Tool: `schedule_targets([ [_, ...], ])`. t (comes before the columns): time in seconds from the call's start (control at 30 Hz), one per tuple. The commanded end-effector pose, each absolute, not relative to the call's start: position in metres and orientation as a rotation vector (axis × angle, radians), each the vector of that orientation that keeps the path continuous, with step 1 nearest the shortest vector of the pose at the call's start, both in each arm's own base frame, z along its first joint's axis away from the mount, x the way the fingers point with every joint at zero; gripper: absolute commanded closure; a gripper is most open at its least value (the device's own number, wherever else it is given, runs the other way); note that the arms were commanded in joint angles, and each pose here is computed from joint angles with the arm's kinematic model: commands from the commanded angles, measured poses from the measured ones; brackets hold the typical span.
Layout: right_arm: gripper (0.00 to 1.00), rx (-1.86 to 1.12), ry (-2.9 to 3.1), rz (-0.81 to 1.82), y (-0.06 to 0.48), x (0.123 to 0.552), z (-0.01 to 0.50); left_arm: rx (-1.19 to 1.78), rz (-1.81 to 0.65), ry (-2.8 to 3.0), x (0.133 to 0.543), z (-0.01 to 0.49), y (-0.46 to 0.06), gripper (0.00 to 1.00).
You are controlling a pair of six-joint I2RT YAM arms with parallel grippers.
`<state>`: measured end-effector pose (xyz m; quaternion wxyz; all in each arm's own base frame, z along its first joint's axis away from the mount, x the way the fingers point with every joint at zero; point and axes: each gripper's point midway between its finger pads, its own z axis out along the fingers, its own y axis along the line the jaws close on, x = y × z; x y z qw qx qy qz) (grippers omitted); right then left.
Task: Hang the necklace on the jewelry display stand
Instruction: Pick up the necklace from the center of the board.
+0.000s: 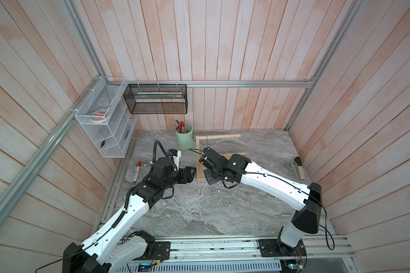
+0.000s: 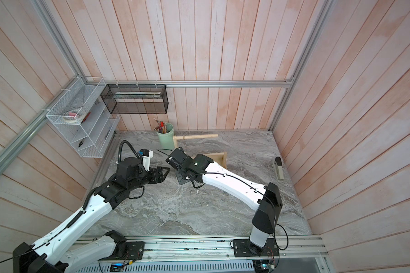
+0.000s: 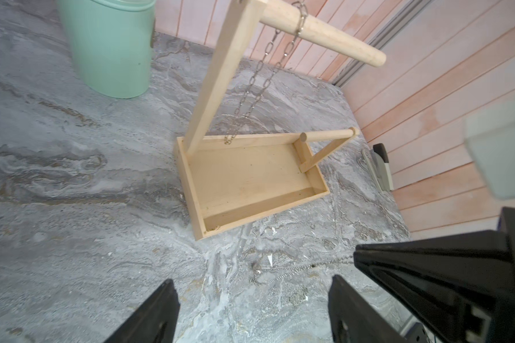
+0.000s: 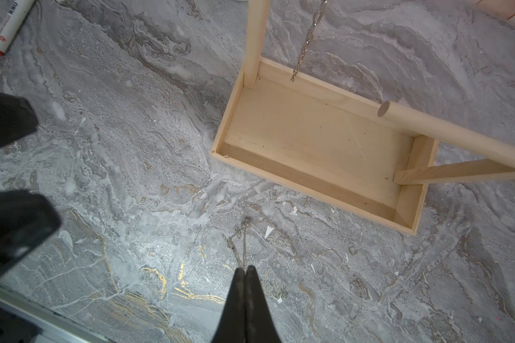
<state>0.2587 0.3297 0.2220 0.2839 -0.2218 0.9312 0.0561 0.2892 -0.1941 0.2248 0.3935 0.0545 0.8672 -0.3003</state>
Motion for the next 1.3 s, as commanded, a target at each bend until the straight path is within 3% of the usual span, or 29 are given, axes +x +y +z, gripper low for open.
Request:
schedule_targets([
  [0.0,1.0,-0.598,2.436,0.138,0.322,0.262,0.248,0.24,-0.83,2.152,0.288,0.24,-0.215,0.19],
  [0.5,1.0,-0.605,2.271,0.218,0.324,0.268,0.313,0.419,-0.901,2.059,0.282,0.277,-0.255,0.19],
  [1.27,1.0,-0.576,2.222,0.288,0.319,0.264,0.335,0.43,-0.868,2.028,0.296,0.285,-0.267,0.19],
])
